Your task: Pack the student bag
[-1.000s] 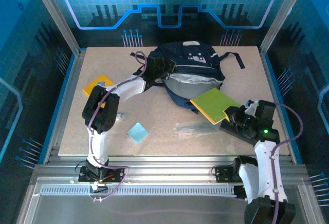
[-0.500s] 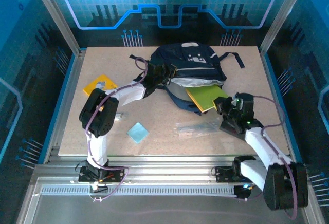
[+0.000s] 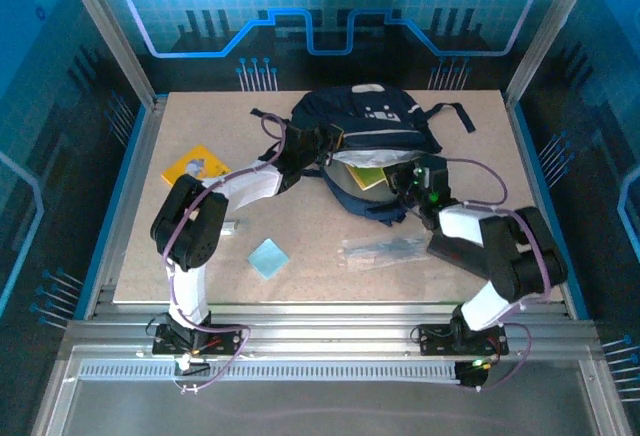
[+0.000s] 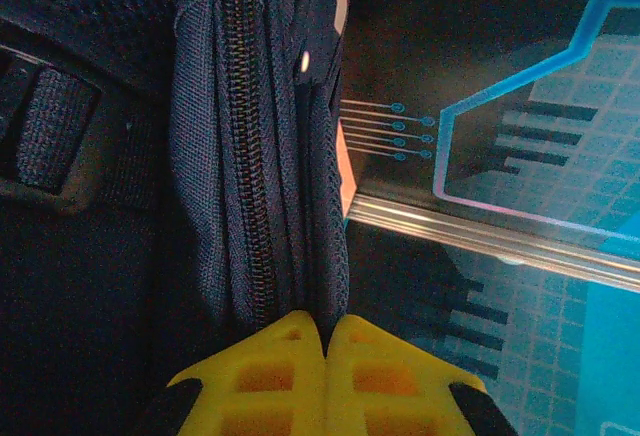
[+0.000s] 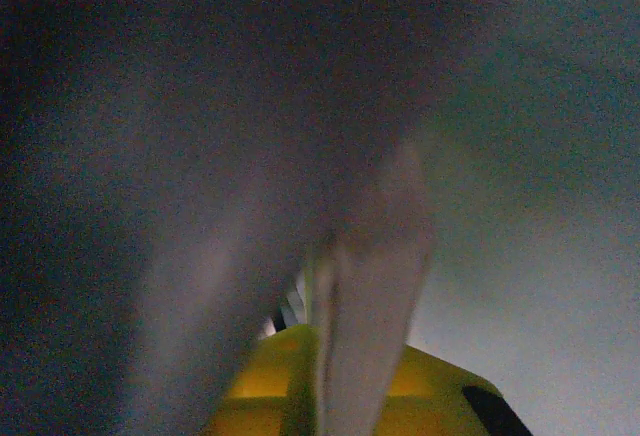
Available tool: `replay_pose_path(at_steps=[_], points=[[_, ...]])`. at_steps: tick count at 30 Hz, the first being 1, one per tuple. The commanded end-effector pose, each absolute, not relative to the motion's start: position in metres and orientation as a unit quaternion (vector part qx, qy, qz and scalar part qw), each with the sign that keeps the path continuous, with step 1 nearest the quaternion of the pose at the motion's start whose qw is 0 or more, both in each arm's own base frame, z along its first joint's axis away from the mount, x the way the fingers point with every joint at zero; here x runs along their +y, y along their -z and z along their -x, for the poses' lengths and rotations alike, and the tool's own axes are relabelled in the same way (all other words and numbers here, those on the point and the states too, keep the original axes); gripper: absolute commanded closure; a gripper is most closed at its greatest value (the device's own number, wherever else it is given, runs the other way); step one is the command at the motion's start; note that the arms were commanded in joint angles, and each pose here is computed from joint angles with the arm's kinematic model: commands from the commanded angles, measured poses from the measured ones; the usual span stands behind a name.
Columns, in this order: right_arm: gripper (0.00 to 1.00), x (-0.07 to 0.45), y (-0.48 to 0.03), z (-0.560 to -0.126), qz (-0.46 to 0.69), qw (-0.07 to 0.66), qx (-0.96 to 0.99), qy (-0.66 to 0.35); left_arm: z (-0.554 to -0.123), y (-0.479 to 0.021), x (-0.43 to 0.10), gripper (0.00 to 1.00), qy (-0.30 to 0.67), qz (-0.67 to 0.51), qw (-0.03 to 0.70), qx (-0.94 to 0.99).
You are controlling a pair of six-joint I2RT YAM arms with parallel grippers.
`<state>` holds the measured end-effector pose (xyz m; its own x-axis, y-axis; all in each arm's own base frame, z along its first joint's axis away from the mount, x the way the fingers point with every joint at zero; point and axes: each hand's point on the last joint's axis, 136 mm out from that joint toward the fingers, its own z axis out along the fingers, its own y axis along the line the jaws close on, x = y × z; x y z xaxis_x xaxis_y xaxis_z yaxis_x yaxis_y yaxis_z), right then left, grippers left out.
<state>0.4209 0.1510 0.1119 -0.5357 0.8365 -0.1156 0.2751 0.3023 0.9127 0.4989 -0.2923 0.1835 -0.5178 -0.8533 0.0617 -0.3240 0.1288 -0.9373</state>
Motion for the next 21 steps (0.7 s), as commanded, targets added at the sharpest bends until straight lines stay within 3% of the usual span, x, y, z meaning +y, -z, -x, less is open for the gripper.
replay_pose_path(at_steps=[1,10,21], points=[[1.00,0.166,-0.141,-0.457,-0.353,0.364,0.702,-0.500,-0.492,-0.275,-0.299,1.00,0.608,0.377,0.289,0.636],[1.00,0.166,-0.102,-0.464,-0.397,0.350,0.698,-0.482,-0.492,-0.280,-0.292,1.00,0.603,0.380,0.303,0.633],[1.00,0.147,-0.154,-0.417,-0.351,0.381,0.690,-0.506,-0.507,-0.265,-0.264,1.00,0.564,0.406,0.342,0.633]])
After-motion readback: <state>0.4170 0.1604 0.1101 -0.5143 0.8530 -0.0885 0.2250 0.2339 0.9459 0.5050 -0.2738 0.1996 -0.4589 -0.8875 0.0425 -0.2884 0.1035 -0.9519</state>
